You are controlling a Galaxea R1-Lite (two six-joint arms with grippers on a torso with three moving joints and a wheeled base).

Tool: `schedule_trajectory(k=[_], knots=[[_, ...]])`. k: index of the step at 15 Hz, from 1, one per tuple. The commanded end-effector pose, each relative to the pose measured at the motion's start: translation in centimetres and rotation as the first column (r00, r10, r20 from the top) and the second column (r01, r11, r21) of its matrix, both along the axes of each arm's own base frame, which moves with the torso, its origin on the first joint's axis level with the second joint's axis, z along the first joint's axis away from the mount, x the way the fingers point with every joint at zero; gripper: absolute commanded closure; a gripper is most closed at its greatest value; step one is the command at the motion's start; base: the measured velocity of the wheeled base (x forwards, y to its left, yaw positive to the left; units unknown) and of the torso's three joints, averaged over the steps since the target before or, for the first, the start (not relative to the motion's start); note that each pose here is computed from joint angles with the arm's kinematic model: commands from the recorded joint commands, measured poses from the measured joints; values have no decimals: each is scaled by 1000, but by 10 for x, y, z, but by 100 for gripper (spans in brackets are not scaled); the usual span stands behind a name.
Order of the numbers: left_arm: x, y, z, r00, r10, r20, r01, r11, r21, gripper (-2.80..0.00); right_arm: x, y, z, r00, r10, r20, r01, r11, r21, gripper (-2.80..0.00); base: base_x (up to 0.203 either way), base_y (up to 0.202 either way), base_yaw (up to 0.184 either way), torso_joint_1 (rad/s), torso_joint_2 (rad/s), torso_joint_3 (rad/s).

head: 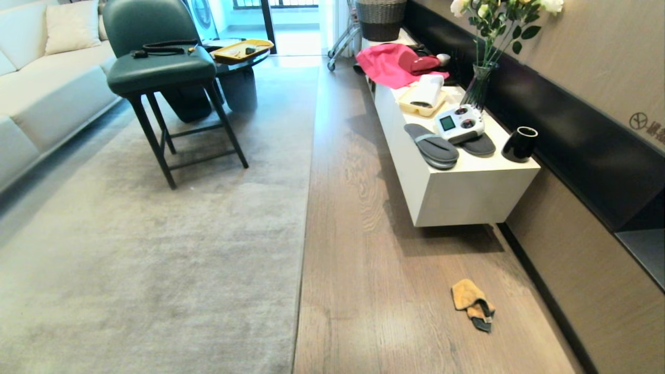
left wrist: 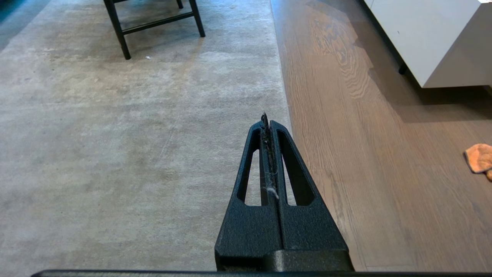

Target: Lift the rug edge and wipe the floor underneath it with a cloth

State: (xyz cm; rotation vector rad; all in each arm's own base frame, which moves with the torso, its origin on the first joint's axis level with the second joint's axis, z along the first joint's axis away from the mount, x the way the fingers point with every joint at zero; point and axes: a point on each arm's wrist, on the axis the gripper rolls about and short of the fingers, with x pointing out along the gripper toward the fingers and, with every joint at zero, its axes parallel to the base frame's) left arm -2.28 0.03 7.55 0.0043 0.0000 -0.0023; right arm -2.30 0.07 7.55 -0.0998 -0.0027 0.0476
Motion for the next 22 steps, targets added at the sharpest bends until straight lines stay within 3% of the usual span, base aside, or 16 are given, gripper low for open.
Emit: schedule_trajectory(k=[1,15,22], knots=[[0,0,0,1000,0,0,0,1000,0,0,0,0,0,1000,1,-3,-1,1000,2,0,0,0,0,0,0,0],[0,0,0,1000,0,0,0,1000,0,0,0,0,0,1000,1,-3,-1,1000,-7,0,0,0,0,0,0,0],[0,0,0,1000,-1,0,1,1000,0,0,0,0,0,1000,3,-2,-3,1000,-18,0,0,0,0,-41,-334,-388]])
